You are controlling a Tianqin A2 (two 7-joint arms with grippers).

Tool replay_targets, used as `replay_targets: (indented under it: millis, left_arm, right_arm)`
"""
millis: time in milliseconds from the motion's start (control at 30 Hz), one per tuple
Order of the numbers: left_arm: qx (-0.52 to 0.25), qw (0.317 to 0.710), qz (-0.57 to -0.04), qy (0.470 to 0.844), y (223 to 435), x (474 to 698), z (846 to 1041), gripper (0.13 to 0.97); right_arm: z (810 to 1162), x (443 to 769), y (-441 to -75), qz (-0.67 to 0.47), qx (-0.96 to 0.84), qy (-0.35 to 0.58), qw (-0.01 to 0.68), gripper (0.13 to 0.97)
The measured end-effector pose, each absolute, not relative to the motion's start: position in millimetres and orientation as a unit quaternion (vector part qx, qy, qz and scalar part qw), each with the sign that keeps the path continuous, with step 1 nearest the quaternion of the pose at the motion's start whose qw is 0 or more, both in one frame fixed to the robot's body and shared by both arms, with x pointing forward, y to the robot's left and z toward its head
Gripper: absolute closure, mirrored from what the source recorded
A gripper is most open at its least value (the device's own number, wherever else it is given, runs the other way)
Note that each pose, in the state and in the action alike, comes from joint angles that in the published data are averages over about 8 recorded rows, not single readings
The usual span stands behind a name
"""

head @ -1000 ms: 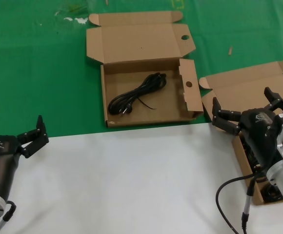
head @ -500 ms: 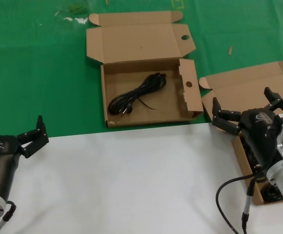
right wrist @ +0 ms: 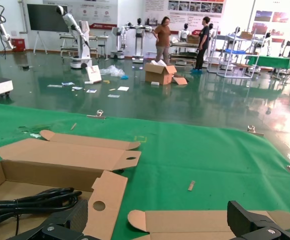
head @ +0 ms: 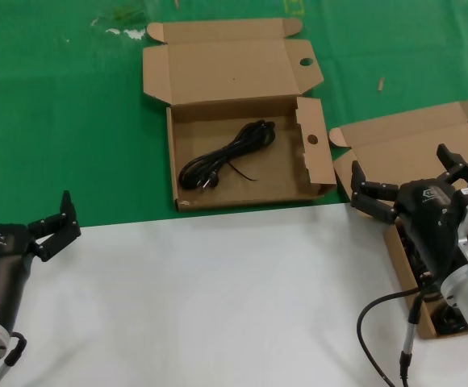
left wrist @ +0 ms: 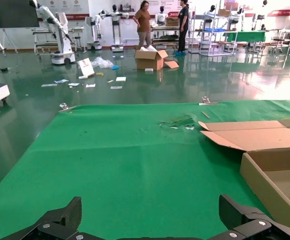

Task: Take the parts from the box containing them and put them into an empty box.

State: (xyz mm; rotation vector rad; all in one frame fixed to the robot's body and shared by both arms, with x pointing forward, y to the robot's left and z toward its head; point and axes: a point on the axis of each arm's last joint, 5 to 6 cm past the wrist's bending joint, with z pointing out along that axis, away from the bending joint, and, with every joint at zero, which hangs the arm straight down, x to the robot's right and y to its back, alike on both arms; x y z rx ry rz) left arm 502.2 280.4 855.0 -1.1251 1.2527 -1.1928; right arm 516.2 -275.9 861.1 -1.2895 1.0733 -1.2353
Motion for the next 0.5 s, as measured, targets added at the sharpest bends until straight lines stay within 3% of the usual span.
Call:
replay_targets:
  millis: [500]
  left_arm:
    - [-0.468, 0.513, -0.496, 0.521, 280.4, 502.2, 855.0, 0.132]
  right_arm:
    - [861.1, 516.2, -275.9, -0.512, -0.534, 0.445, 0.505, 0.130]
